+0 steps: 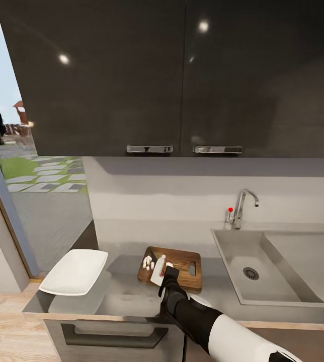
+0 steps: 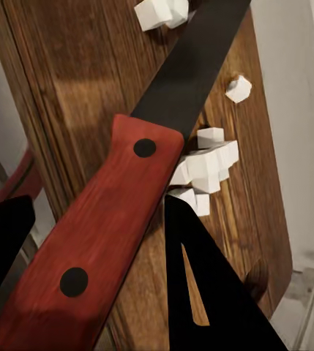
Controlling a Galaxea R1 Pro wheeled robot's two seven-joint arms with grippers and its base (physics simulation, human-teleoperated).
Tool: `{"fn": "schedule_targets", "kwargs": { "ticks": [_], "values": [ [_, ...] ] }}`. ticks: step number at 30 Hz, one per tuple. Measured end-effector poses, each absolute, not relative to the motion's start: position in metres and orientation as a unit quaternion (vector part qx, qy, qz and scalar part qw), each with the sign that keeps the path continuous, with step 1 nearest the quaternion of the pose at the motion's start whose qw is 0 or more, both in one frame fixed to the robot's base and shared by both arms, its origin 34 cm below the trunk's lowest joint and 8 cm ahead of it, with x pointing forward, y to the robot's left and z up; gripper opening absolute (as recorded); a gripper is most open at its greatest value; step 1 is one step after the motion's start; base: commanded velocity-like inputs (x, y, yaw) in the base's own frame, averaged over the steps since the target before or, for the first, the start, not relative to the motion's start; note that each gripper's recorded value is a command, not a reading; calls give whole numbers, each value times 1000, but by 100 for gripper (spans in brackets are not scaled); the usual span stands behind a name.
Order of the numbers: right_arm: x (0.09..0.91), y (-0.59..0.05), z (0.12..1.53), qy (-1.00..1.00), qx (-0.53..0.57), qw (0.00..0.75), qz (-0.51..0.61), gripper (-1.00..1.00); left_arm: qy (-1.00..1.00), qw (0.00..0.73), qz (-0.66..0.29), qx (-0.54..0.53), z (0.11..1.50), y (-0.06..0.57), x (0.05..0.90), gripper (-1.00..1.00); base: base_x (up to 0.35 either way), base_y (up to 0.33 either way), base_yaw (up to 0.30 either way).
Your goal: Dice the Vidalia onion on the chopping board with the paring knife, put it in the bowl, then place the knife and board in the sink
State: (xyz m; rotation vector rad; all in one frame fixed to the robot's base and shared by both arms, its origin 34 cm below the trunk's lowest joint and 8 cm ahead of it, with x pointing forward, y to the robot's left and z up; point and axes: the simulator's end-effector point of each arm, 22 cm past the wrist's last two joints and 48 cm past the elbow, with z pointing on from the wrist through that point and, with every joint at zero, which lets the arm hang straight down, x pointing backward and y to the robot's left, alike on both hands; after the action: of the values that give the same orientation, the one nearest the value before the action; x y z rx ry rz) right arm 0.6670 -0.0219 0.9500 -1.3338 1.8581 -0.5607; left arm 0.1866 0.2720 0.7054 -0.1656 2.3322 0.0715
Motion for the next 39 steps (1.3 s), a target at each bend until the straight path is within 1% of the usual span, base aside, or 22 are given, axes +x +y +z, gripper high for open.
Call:
{"fn": "schedule_targets", "kwargs": {
  "ticks": [8, 13, 16, 18, 20, 26, 29, 33, 36, 39],
  "values": [
    [667, -22, 950, 728, -523, 383, -220, -100, 918, 391, 28, -65, 705, 272, 187, 100, 0, 0, 0],
    [670, -15, 960, 724, -520, 398, -216, -100, 918, 391, 28, -65, 705, 272, 187, 100, 0, 0, 0],
    [678, -5, 985, 727, -498, 428, -201, -100, 918, 391, 28, -65, 705, 272, 187, 100, 0, 0, 0],
    [694, -9, 1015, 741, -455, 458, -184, -100, 918, 391, 28, -65, 705, 272, 187, 100, 0, 0, 0],
    [715, -35, 1049, 762, -393, 486, -169, -100, 918, 391, 28, -65, 705, 272, 187, 100, 0, 0, 0],
    [743, -94, 1109, 770, -309, 534, -162, -100, 918, 391, 28, -65, 705, 272, 187, 100, 0, 0, 0],
    [752, -128, 1135, 782, -268, 549, -121, -100, 918, 390, 28, -65, 705, 272, 186, 100, 0, 0, 0],
    [756, -189, 1142, 811, -219, 541, -41, -100, 919, 388, 28, -65, 705, 272, 185, 100, 0, 0, 0],
    [753, -240, 1138, 826, -191, 531, -11, -100, 919, 387, 28, -65, 704, 271, 184, 100, 0, 0, 0],
    [751, -258, 1126, 835, -185, 519, -8, -100, 919, 387, 28, -65, 704, 271, 184, 100, 0, 0, 0]
  ]
}}
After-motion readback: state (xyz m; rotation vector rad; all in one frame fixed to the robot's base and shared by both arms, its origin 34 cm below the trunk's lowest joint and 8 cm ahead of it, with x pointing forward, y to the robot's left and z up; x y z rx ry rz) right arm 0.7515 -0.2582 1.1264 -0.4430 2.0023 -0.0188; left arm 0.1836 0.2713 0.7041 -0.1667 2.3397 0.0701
